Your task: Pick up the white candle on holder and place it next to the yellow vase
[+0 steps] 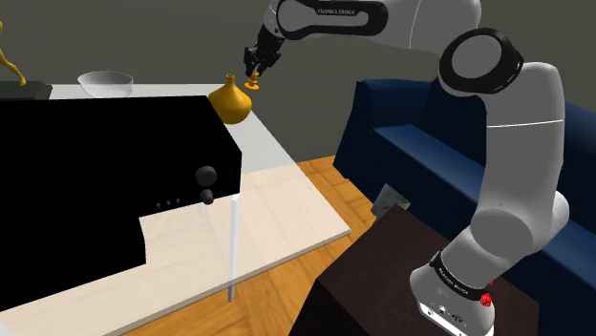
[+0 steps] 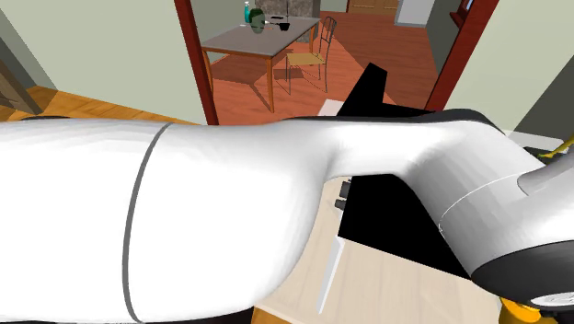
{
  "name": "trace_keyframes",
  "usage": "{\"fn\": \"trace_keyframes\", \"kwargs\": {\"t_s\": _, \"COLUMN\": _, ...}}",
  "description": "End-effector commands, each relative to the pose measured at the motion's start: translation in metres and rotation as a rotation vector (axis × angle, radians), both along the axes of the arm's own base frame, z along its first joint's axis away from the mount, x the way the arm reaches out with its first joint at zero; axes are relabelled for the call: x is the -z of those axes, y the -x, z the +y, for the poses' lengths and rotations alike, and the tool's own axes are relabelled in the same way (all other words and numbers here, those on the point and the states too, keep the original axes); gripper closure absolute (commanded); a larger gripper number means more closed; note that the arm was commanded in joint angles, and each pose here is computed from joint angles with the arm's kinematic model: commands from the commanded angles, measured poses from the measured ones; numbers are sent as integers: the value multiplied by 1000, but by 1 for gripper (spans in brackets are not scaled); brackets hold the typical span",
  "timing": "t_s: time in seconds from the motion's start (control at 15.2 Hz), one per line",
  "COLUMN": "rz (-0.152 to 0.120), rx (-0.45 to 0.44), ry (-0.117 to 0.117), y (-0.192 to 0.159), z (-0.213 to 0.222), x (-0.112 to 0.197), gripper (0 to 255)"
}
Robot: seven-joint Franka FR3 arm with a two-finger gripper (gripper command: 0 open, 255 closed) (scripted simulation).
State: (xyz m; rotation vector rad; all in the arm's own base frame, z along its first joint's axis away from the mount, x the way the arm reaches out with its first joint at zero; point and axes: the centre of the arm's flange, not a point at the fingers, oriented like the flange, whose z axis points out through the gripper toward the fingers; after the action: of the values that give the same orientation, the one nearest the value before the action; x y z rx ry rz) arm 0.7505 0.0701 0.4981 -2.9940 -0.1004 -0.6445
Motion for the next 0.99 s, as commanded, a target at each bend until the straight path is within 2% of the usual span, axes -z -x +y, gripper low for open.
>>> {"fn": "trace_keyframes", "kwargs": {"t_s": 0.0, "rz": 0, "rx": 0, "ry": 0, "y": 0, "z": 0, "x": 11, "gripper": 255}}
{"fn": "trace_keyframes", "kwargs": {"t_s": 0.92, "rz": 0, "rx": 0, "ry": 0, "y": 0, "z": 0, "x": 85, "gripper": 255}}
